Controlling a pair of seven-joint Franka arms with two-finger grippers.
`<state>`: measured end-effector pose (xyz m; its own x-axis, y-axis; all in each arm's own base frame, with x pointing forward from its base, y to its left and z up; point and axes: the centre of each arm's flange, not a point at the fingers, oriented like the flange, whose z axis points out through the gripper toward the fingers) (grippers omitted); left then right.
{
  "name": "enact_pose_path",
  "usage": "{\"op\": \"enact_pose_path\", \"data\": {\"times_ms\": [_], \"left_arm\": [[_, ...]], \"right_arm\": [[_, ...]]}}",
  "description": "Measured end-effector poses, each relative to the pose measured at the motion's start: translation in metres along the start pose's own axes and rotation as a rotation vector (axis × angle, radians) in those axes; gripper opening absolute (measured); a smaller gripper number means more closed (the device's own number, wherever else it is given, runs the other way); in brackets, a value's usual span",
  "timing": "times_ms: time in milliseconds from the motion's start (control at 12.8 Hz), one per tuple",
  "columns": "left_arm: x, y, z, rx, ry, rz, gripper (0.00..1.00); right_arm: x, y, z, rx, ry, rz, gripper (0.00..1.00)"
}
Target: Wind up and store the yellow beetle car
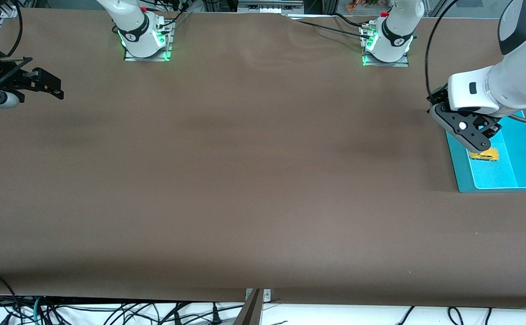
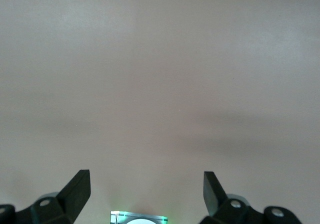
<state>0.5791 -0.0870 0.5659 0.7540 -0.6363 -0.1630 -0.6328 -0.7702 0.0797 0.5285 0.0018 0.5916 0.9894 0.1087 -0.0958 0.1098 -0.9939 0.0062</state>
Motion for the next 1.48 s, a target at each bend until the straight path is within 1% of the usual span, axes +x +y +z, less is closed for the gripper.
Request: {"op": "enact_pose_path", "data": {"times_ms": [156, 312, 469, 625, 781, 938, 1016, 1328, 1484], "left_arm": [[-0.008, -0.011, 0.003, -0.031, 0.006, -0.111, 1.0], [-0.022, -0.031, 0.0, -0.033, 0.028, -0.192, 1.0], [-0.037, -0.046, -0.003, -0.059, 0.095, -0.32, 1.0], [-0.053, -0.052, -0.005, -0.034, 0.176, -0.458, 1.0], [-0.066, -0.046, -0.008, -0.025, 0.206, -0.507, 1.0], [-0.076, -0.041, -0.013, 0.007, 0.206, -0.516, 1.0], [-0.079, -0.041, -0.014, 0.011, 0.203, -0.523, 1.0], [-0.082, -0.04, -0.008, -0.013, 0.176, -0.64, 1.0], [-0.083, -0.037, -0.007, -0.02, 0.158, -0.648, 1.0]], "right_arm": [[0.0, 0.0, 0.0, 0.0, 0.0, 0.0, 1.0], [0.0, 0.0, 0.0, 0.0, 0.0, 0.0, 1.0], [0.0, 0.0, -0.001, 0.0, 0.001, 0.0, 1.0], [0.0, 0.0, -0.004, -0.001, 0.008, 0.0, 1.0], [0.0, 0.0, -0.006, -0.001, 0.012, 0.0, 1.0], [0.0, 0.0, -0.006, -0.001, 0.013, 0.0, 1.0], [0.0, 0.0, -0.006, -0.001, 0.012, 0.0, 1.0], [0.0, 0.0, -0.006, -0.001, 0.012, 0.0, 1.0], [0.0, 0.0, -0.006, -0.001, 0.011, 0.0, 1.0]]}}
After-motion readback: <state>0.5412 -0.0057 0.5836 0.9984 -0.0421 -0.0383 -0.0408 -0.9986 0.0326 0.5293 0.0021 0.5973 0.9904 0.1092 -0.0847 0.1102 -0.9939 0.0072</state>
